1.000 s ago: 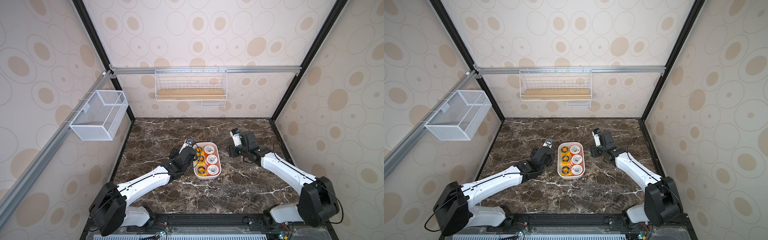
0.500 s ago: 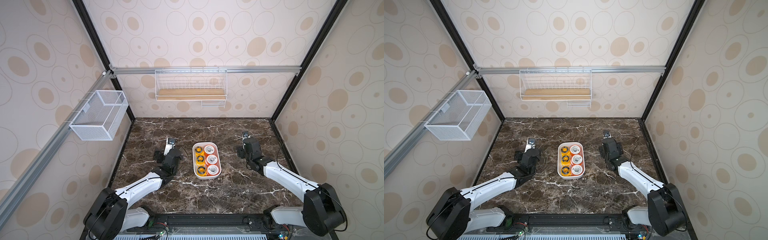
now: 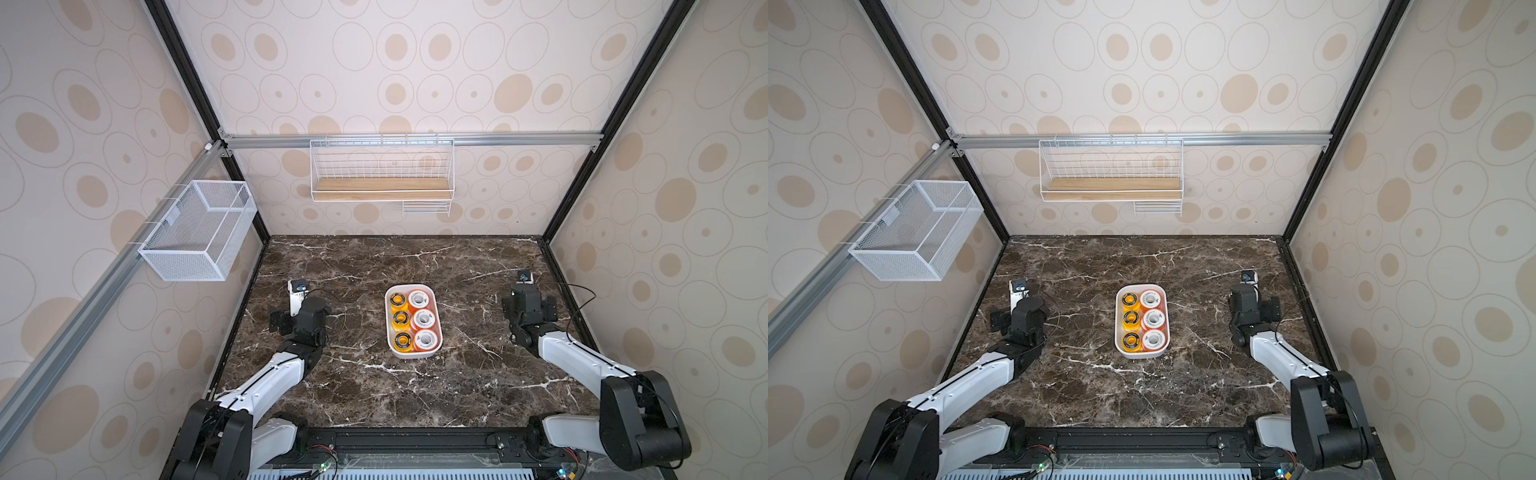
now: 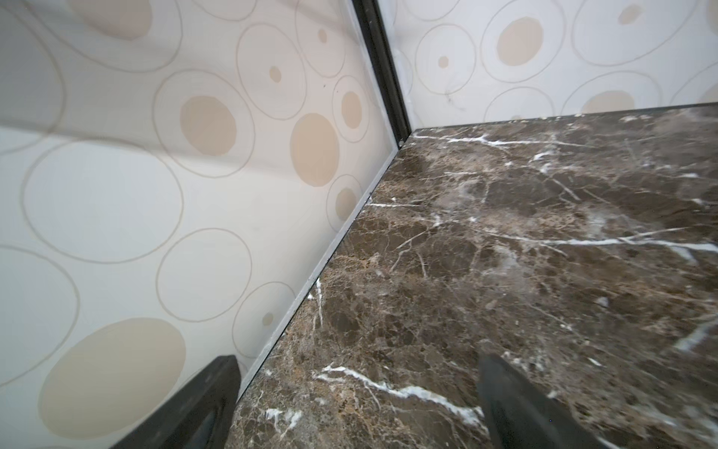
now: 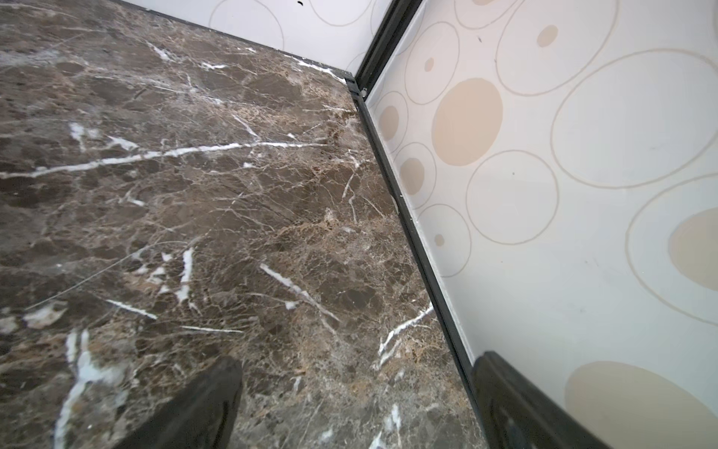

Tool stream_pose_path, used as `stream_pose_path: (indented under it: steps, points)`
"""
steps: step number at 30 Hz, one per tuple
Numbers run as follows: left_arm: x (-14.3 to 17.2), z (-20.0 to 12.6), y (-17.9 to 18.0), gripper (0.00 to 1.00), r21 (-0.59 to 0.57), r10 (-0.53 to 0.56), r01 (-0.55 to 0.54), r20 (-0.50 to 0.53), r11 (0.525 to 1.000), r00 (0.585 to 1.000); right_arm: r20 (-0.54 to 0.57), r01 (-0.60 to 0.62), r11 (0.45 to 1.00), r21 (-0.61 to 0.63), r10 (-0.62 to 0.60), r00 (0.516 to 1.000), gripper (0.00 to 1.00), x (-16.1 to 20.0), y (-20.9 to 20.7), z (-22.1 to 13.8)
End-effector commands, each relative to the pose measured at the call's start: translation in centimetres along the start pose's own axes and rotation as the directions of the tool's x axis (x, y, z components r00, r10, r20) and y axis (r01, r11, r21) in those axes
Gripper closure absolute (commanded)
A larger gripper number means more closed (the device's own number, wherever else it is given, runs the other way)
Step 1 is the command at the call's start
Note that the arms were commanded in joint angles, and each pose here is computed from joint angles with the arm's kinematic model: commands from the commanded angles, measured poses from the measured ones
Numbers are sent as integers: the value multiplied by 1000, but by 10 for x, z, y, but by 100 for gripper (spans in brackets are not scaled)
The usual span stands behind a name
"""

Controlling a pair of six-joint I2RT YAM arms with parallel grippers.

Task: Put the sealing tape into the storage box
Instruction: Reset both arms

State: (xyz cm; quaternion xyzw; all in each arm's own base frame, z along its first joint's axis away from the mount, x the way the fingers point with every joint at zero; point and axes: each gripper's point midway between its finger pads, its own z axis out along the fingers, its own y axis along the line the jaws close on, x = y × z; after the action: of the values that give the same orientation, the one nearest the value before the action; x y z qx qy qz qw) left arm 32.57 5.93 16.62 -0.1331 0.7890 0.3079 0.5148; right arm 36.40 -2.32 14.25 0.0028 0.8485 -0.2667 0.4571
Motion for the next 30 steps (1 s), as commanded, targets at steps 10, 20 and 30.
stream_pose_path:
  steps: [10,20,30]
  points:
    - [13,28,-56,1,339,-30,13,43,941,999,49,-163,978,-133,171,984,0,20,-2,30]
    - [9,34,-73,1,494,-89,54,47,868,995,138,-115,964,-240,152,979,0,15,19,39]
    - [22,43,-85,1,523,-92,27,99,852,991,159,-80,943,-322,137,978,0,24,39,45]
